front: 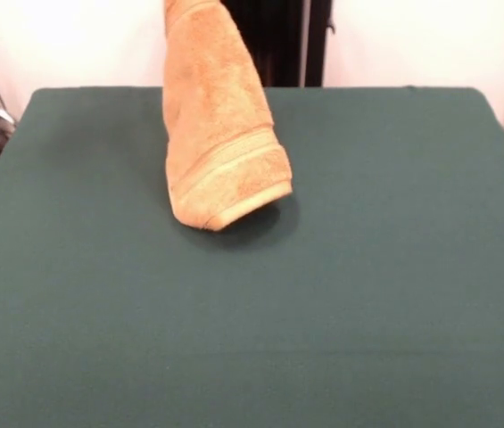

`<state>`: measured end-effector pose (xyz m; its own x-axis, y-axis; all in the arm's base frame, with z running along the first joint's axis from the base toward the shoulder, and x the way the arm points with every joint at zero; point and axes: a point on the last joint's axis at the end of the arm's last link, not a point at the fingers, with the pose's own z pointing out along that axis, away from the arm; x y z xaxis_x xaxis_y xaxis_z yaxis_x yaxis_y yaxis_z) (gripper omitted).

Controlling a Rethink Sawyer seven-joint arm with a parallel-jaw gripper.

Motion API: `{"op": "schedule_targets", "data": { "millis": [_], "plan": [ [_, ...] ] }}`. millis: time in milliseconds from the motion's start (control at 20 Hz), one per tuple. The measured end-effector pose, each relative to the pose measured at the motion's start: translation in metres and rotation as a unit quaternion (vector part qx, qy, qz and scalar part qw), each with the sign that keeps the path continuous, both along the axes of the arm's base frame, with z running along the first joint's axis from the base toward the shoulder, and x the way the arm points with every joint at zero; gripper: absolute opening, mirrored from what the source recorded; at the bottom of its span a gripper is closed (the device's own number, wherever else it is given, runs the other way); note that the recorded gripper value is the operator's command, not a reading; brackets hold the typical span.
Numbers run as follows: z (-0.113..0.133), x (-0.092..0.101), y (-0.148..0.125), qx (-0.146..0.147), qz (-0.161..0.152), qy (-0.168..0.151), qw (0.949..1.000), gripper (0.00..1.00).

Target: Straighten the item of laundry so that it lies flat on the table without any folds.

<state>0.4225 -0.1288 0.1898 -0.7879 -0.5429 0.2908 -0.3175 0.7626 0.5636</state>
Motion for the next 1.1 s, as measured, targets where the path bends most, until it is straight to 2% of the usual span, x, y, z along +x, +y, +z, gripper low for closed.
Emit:
{"op": "schedule_targets", "data": {
  "millis": [100, 450, 1100],
  "plan": [
    [-0.006, -0.013, 0.003, -0.014, 0.025, 0.023, 0.9993, 0.00],
    [-0.012, -0.038, 0.005, -0.039, 0.063, 0.074, 0.9945, 0.00],
    [-0.021, -0.063, 0.001, -0.058, 0.051, 0.114, 0.9905, 0.00]
  ]
}}
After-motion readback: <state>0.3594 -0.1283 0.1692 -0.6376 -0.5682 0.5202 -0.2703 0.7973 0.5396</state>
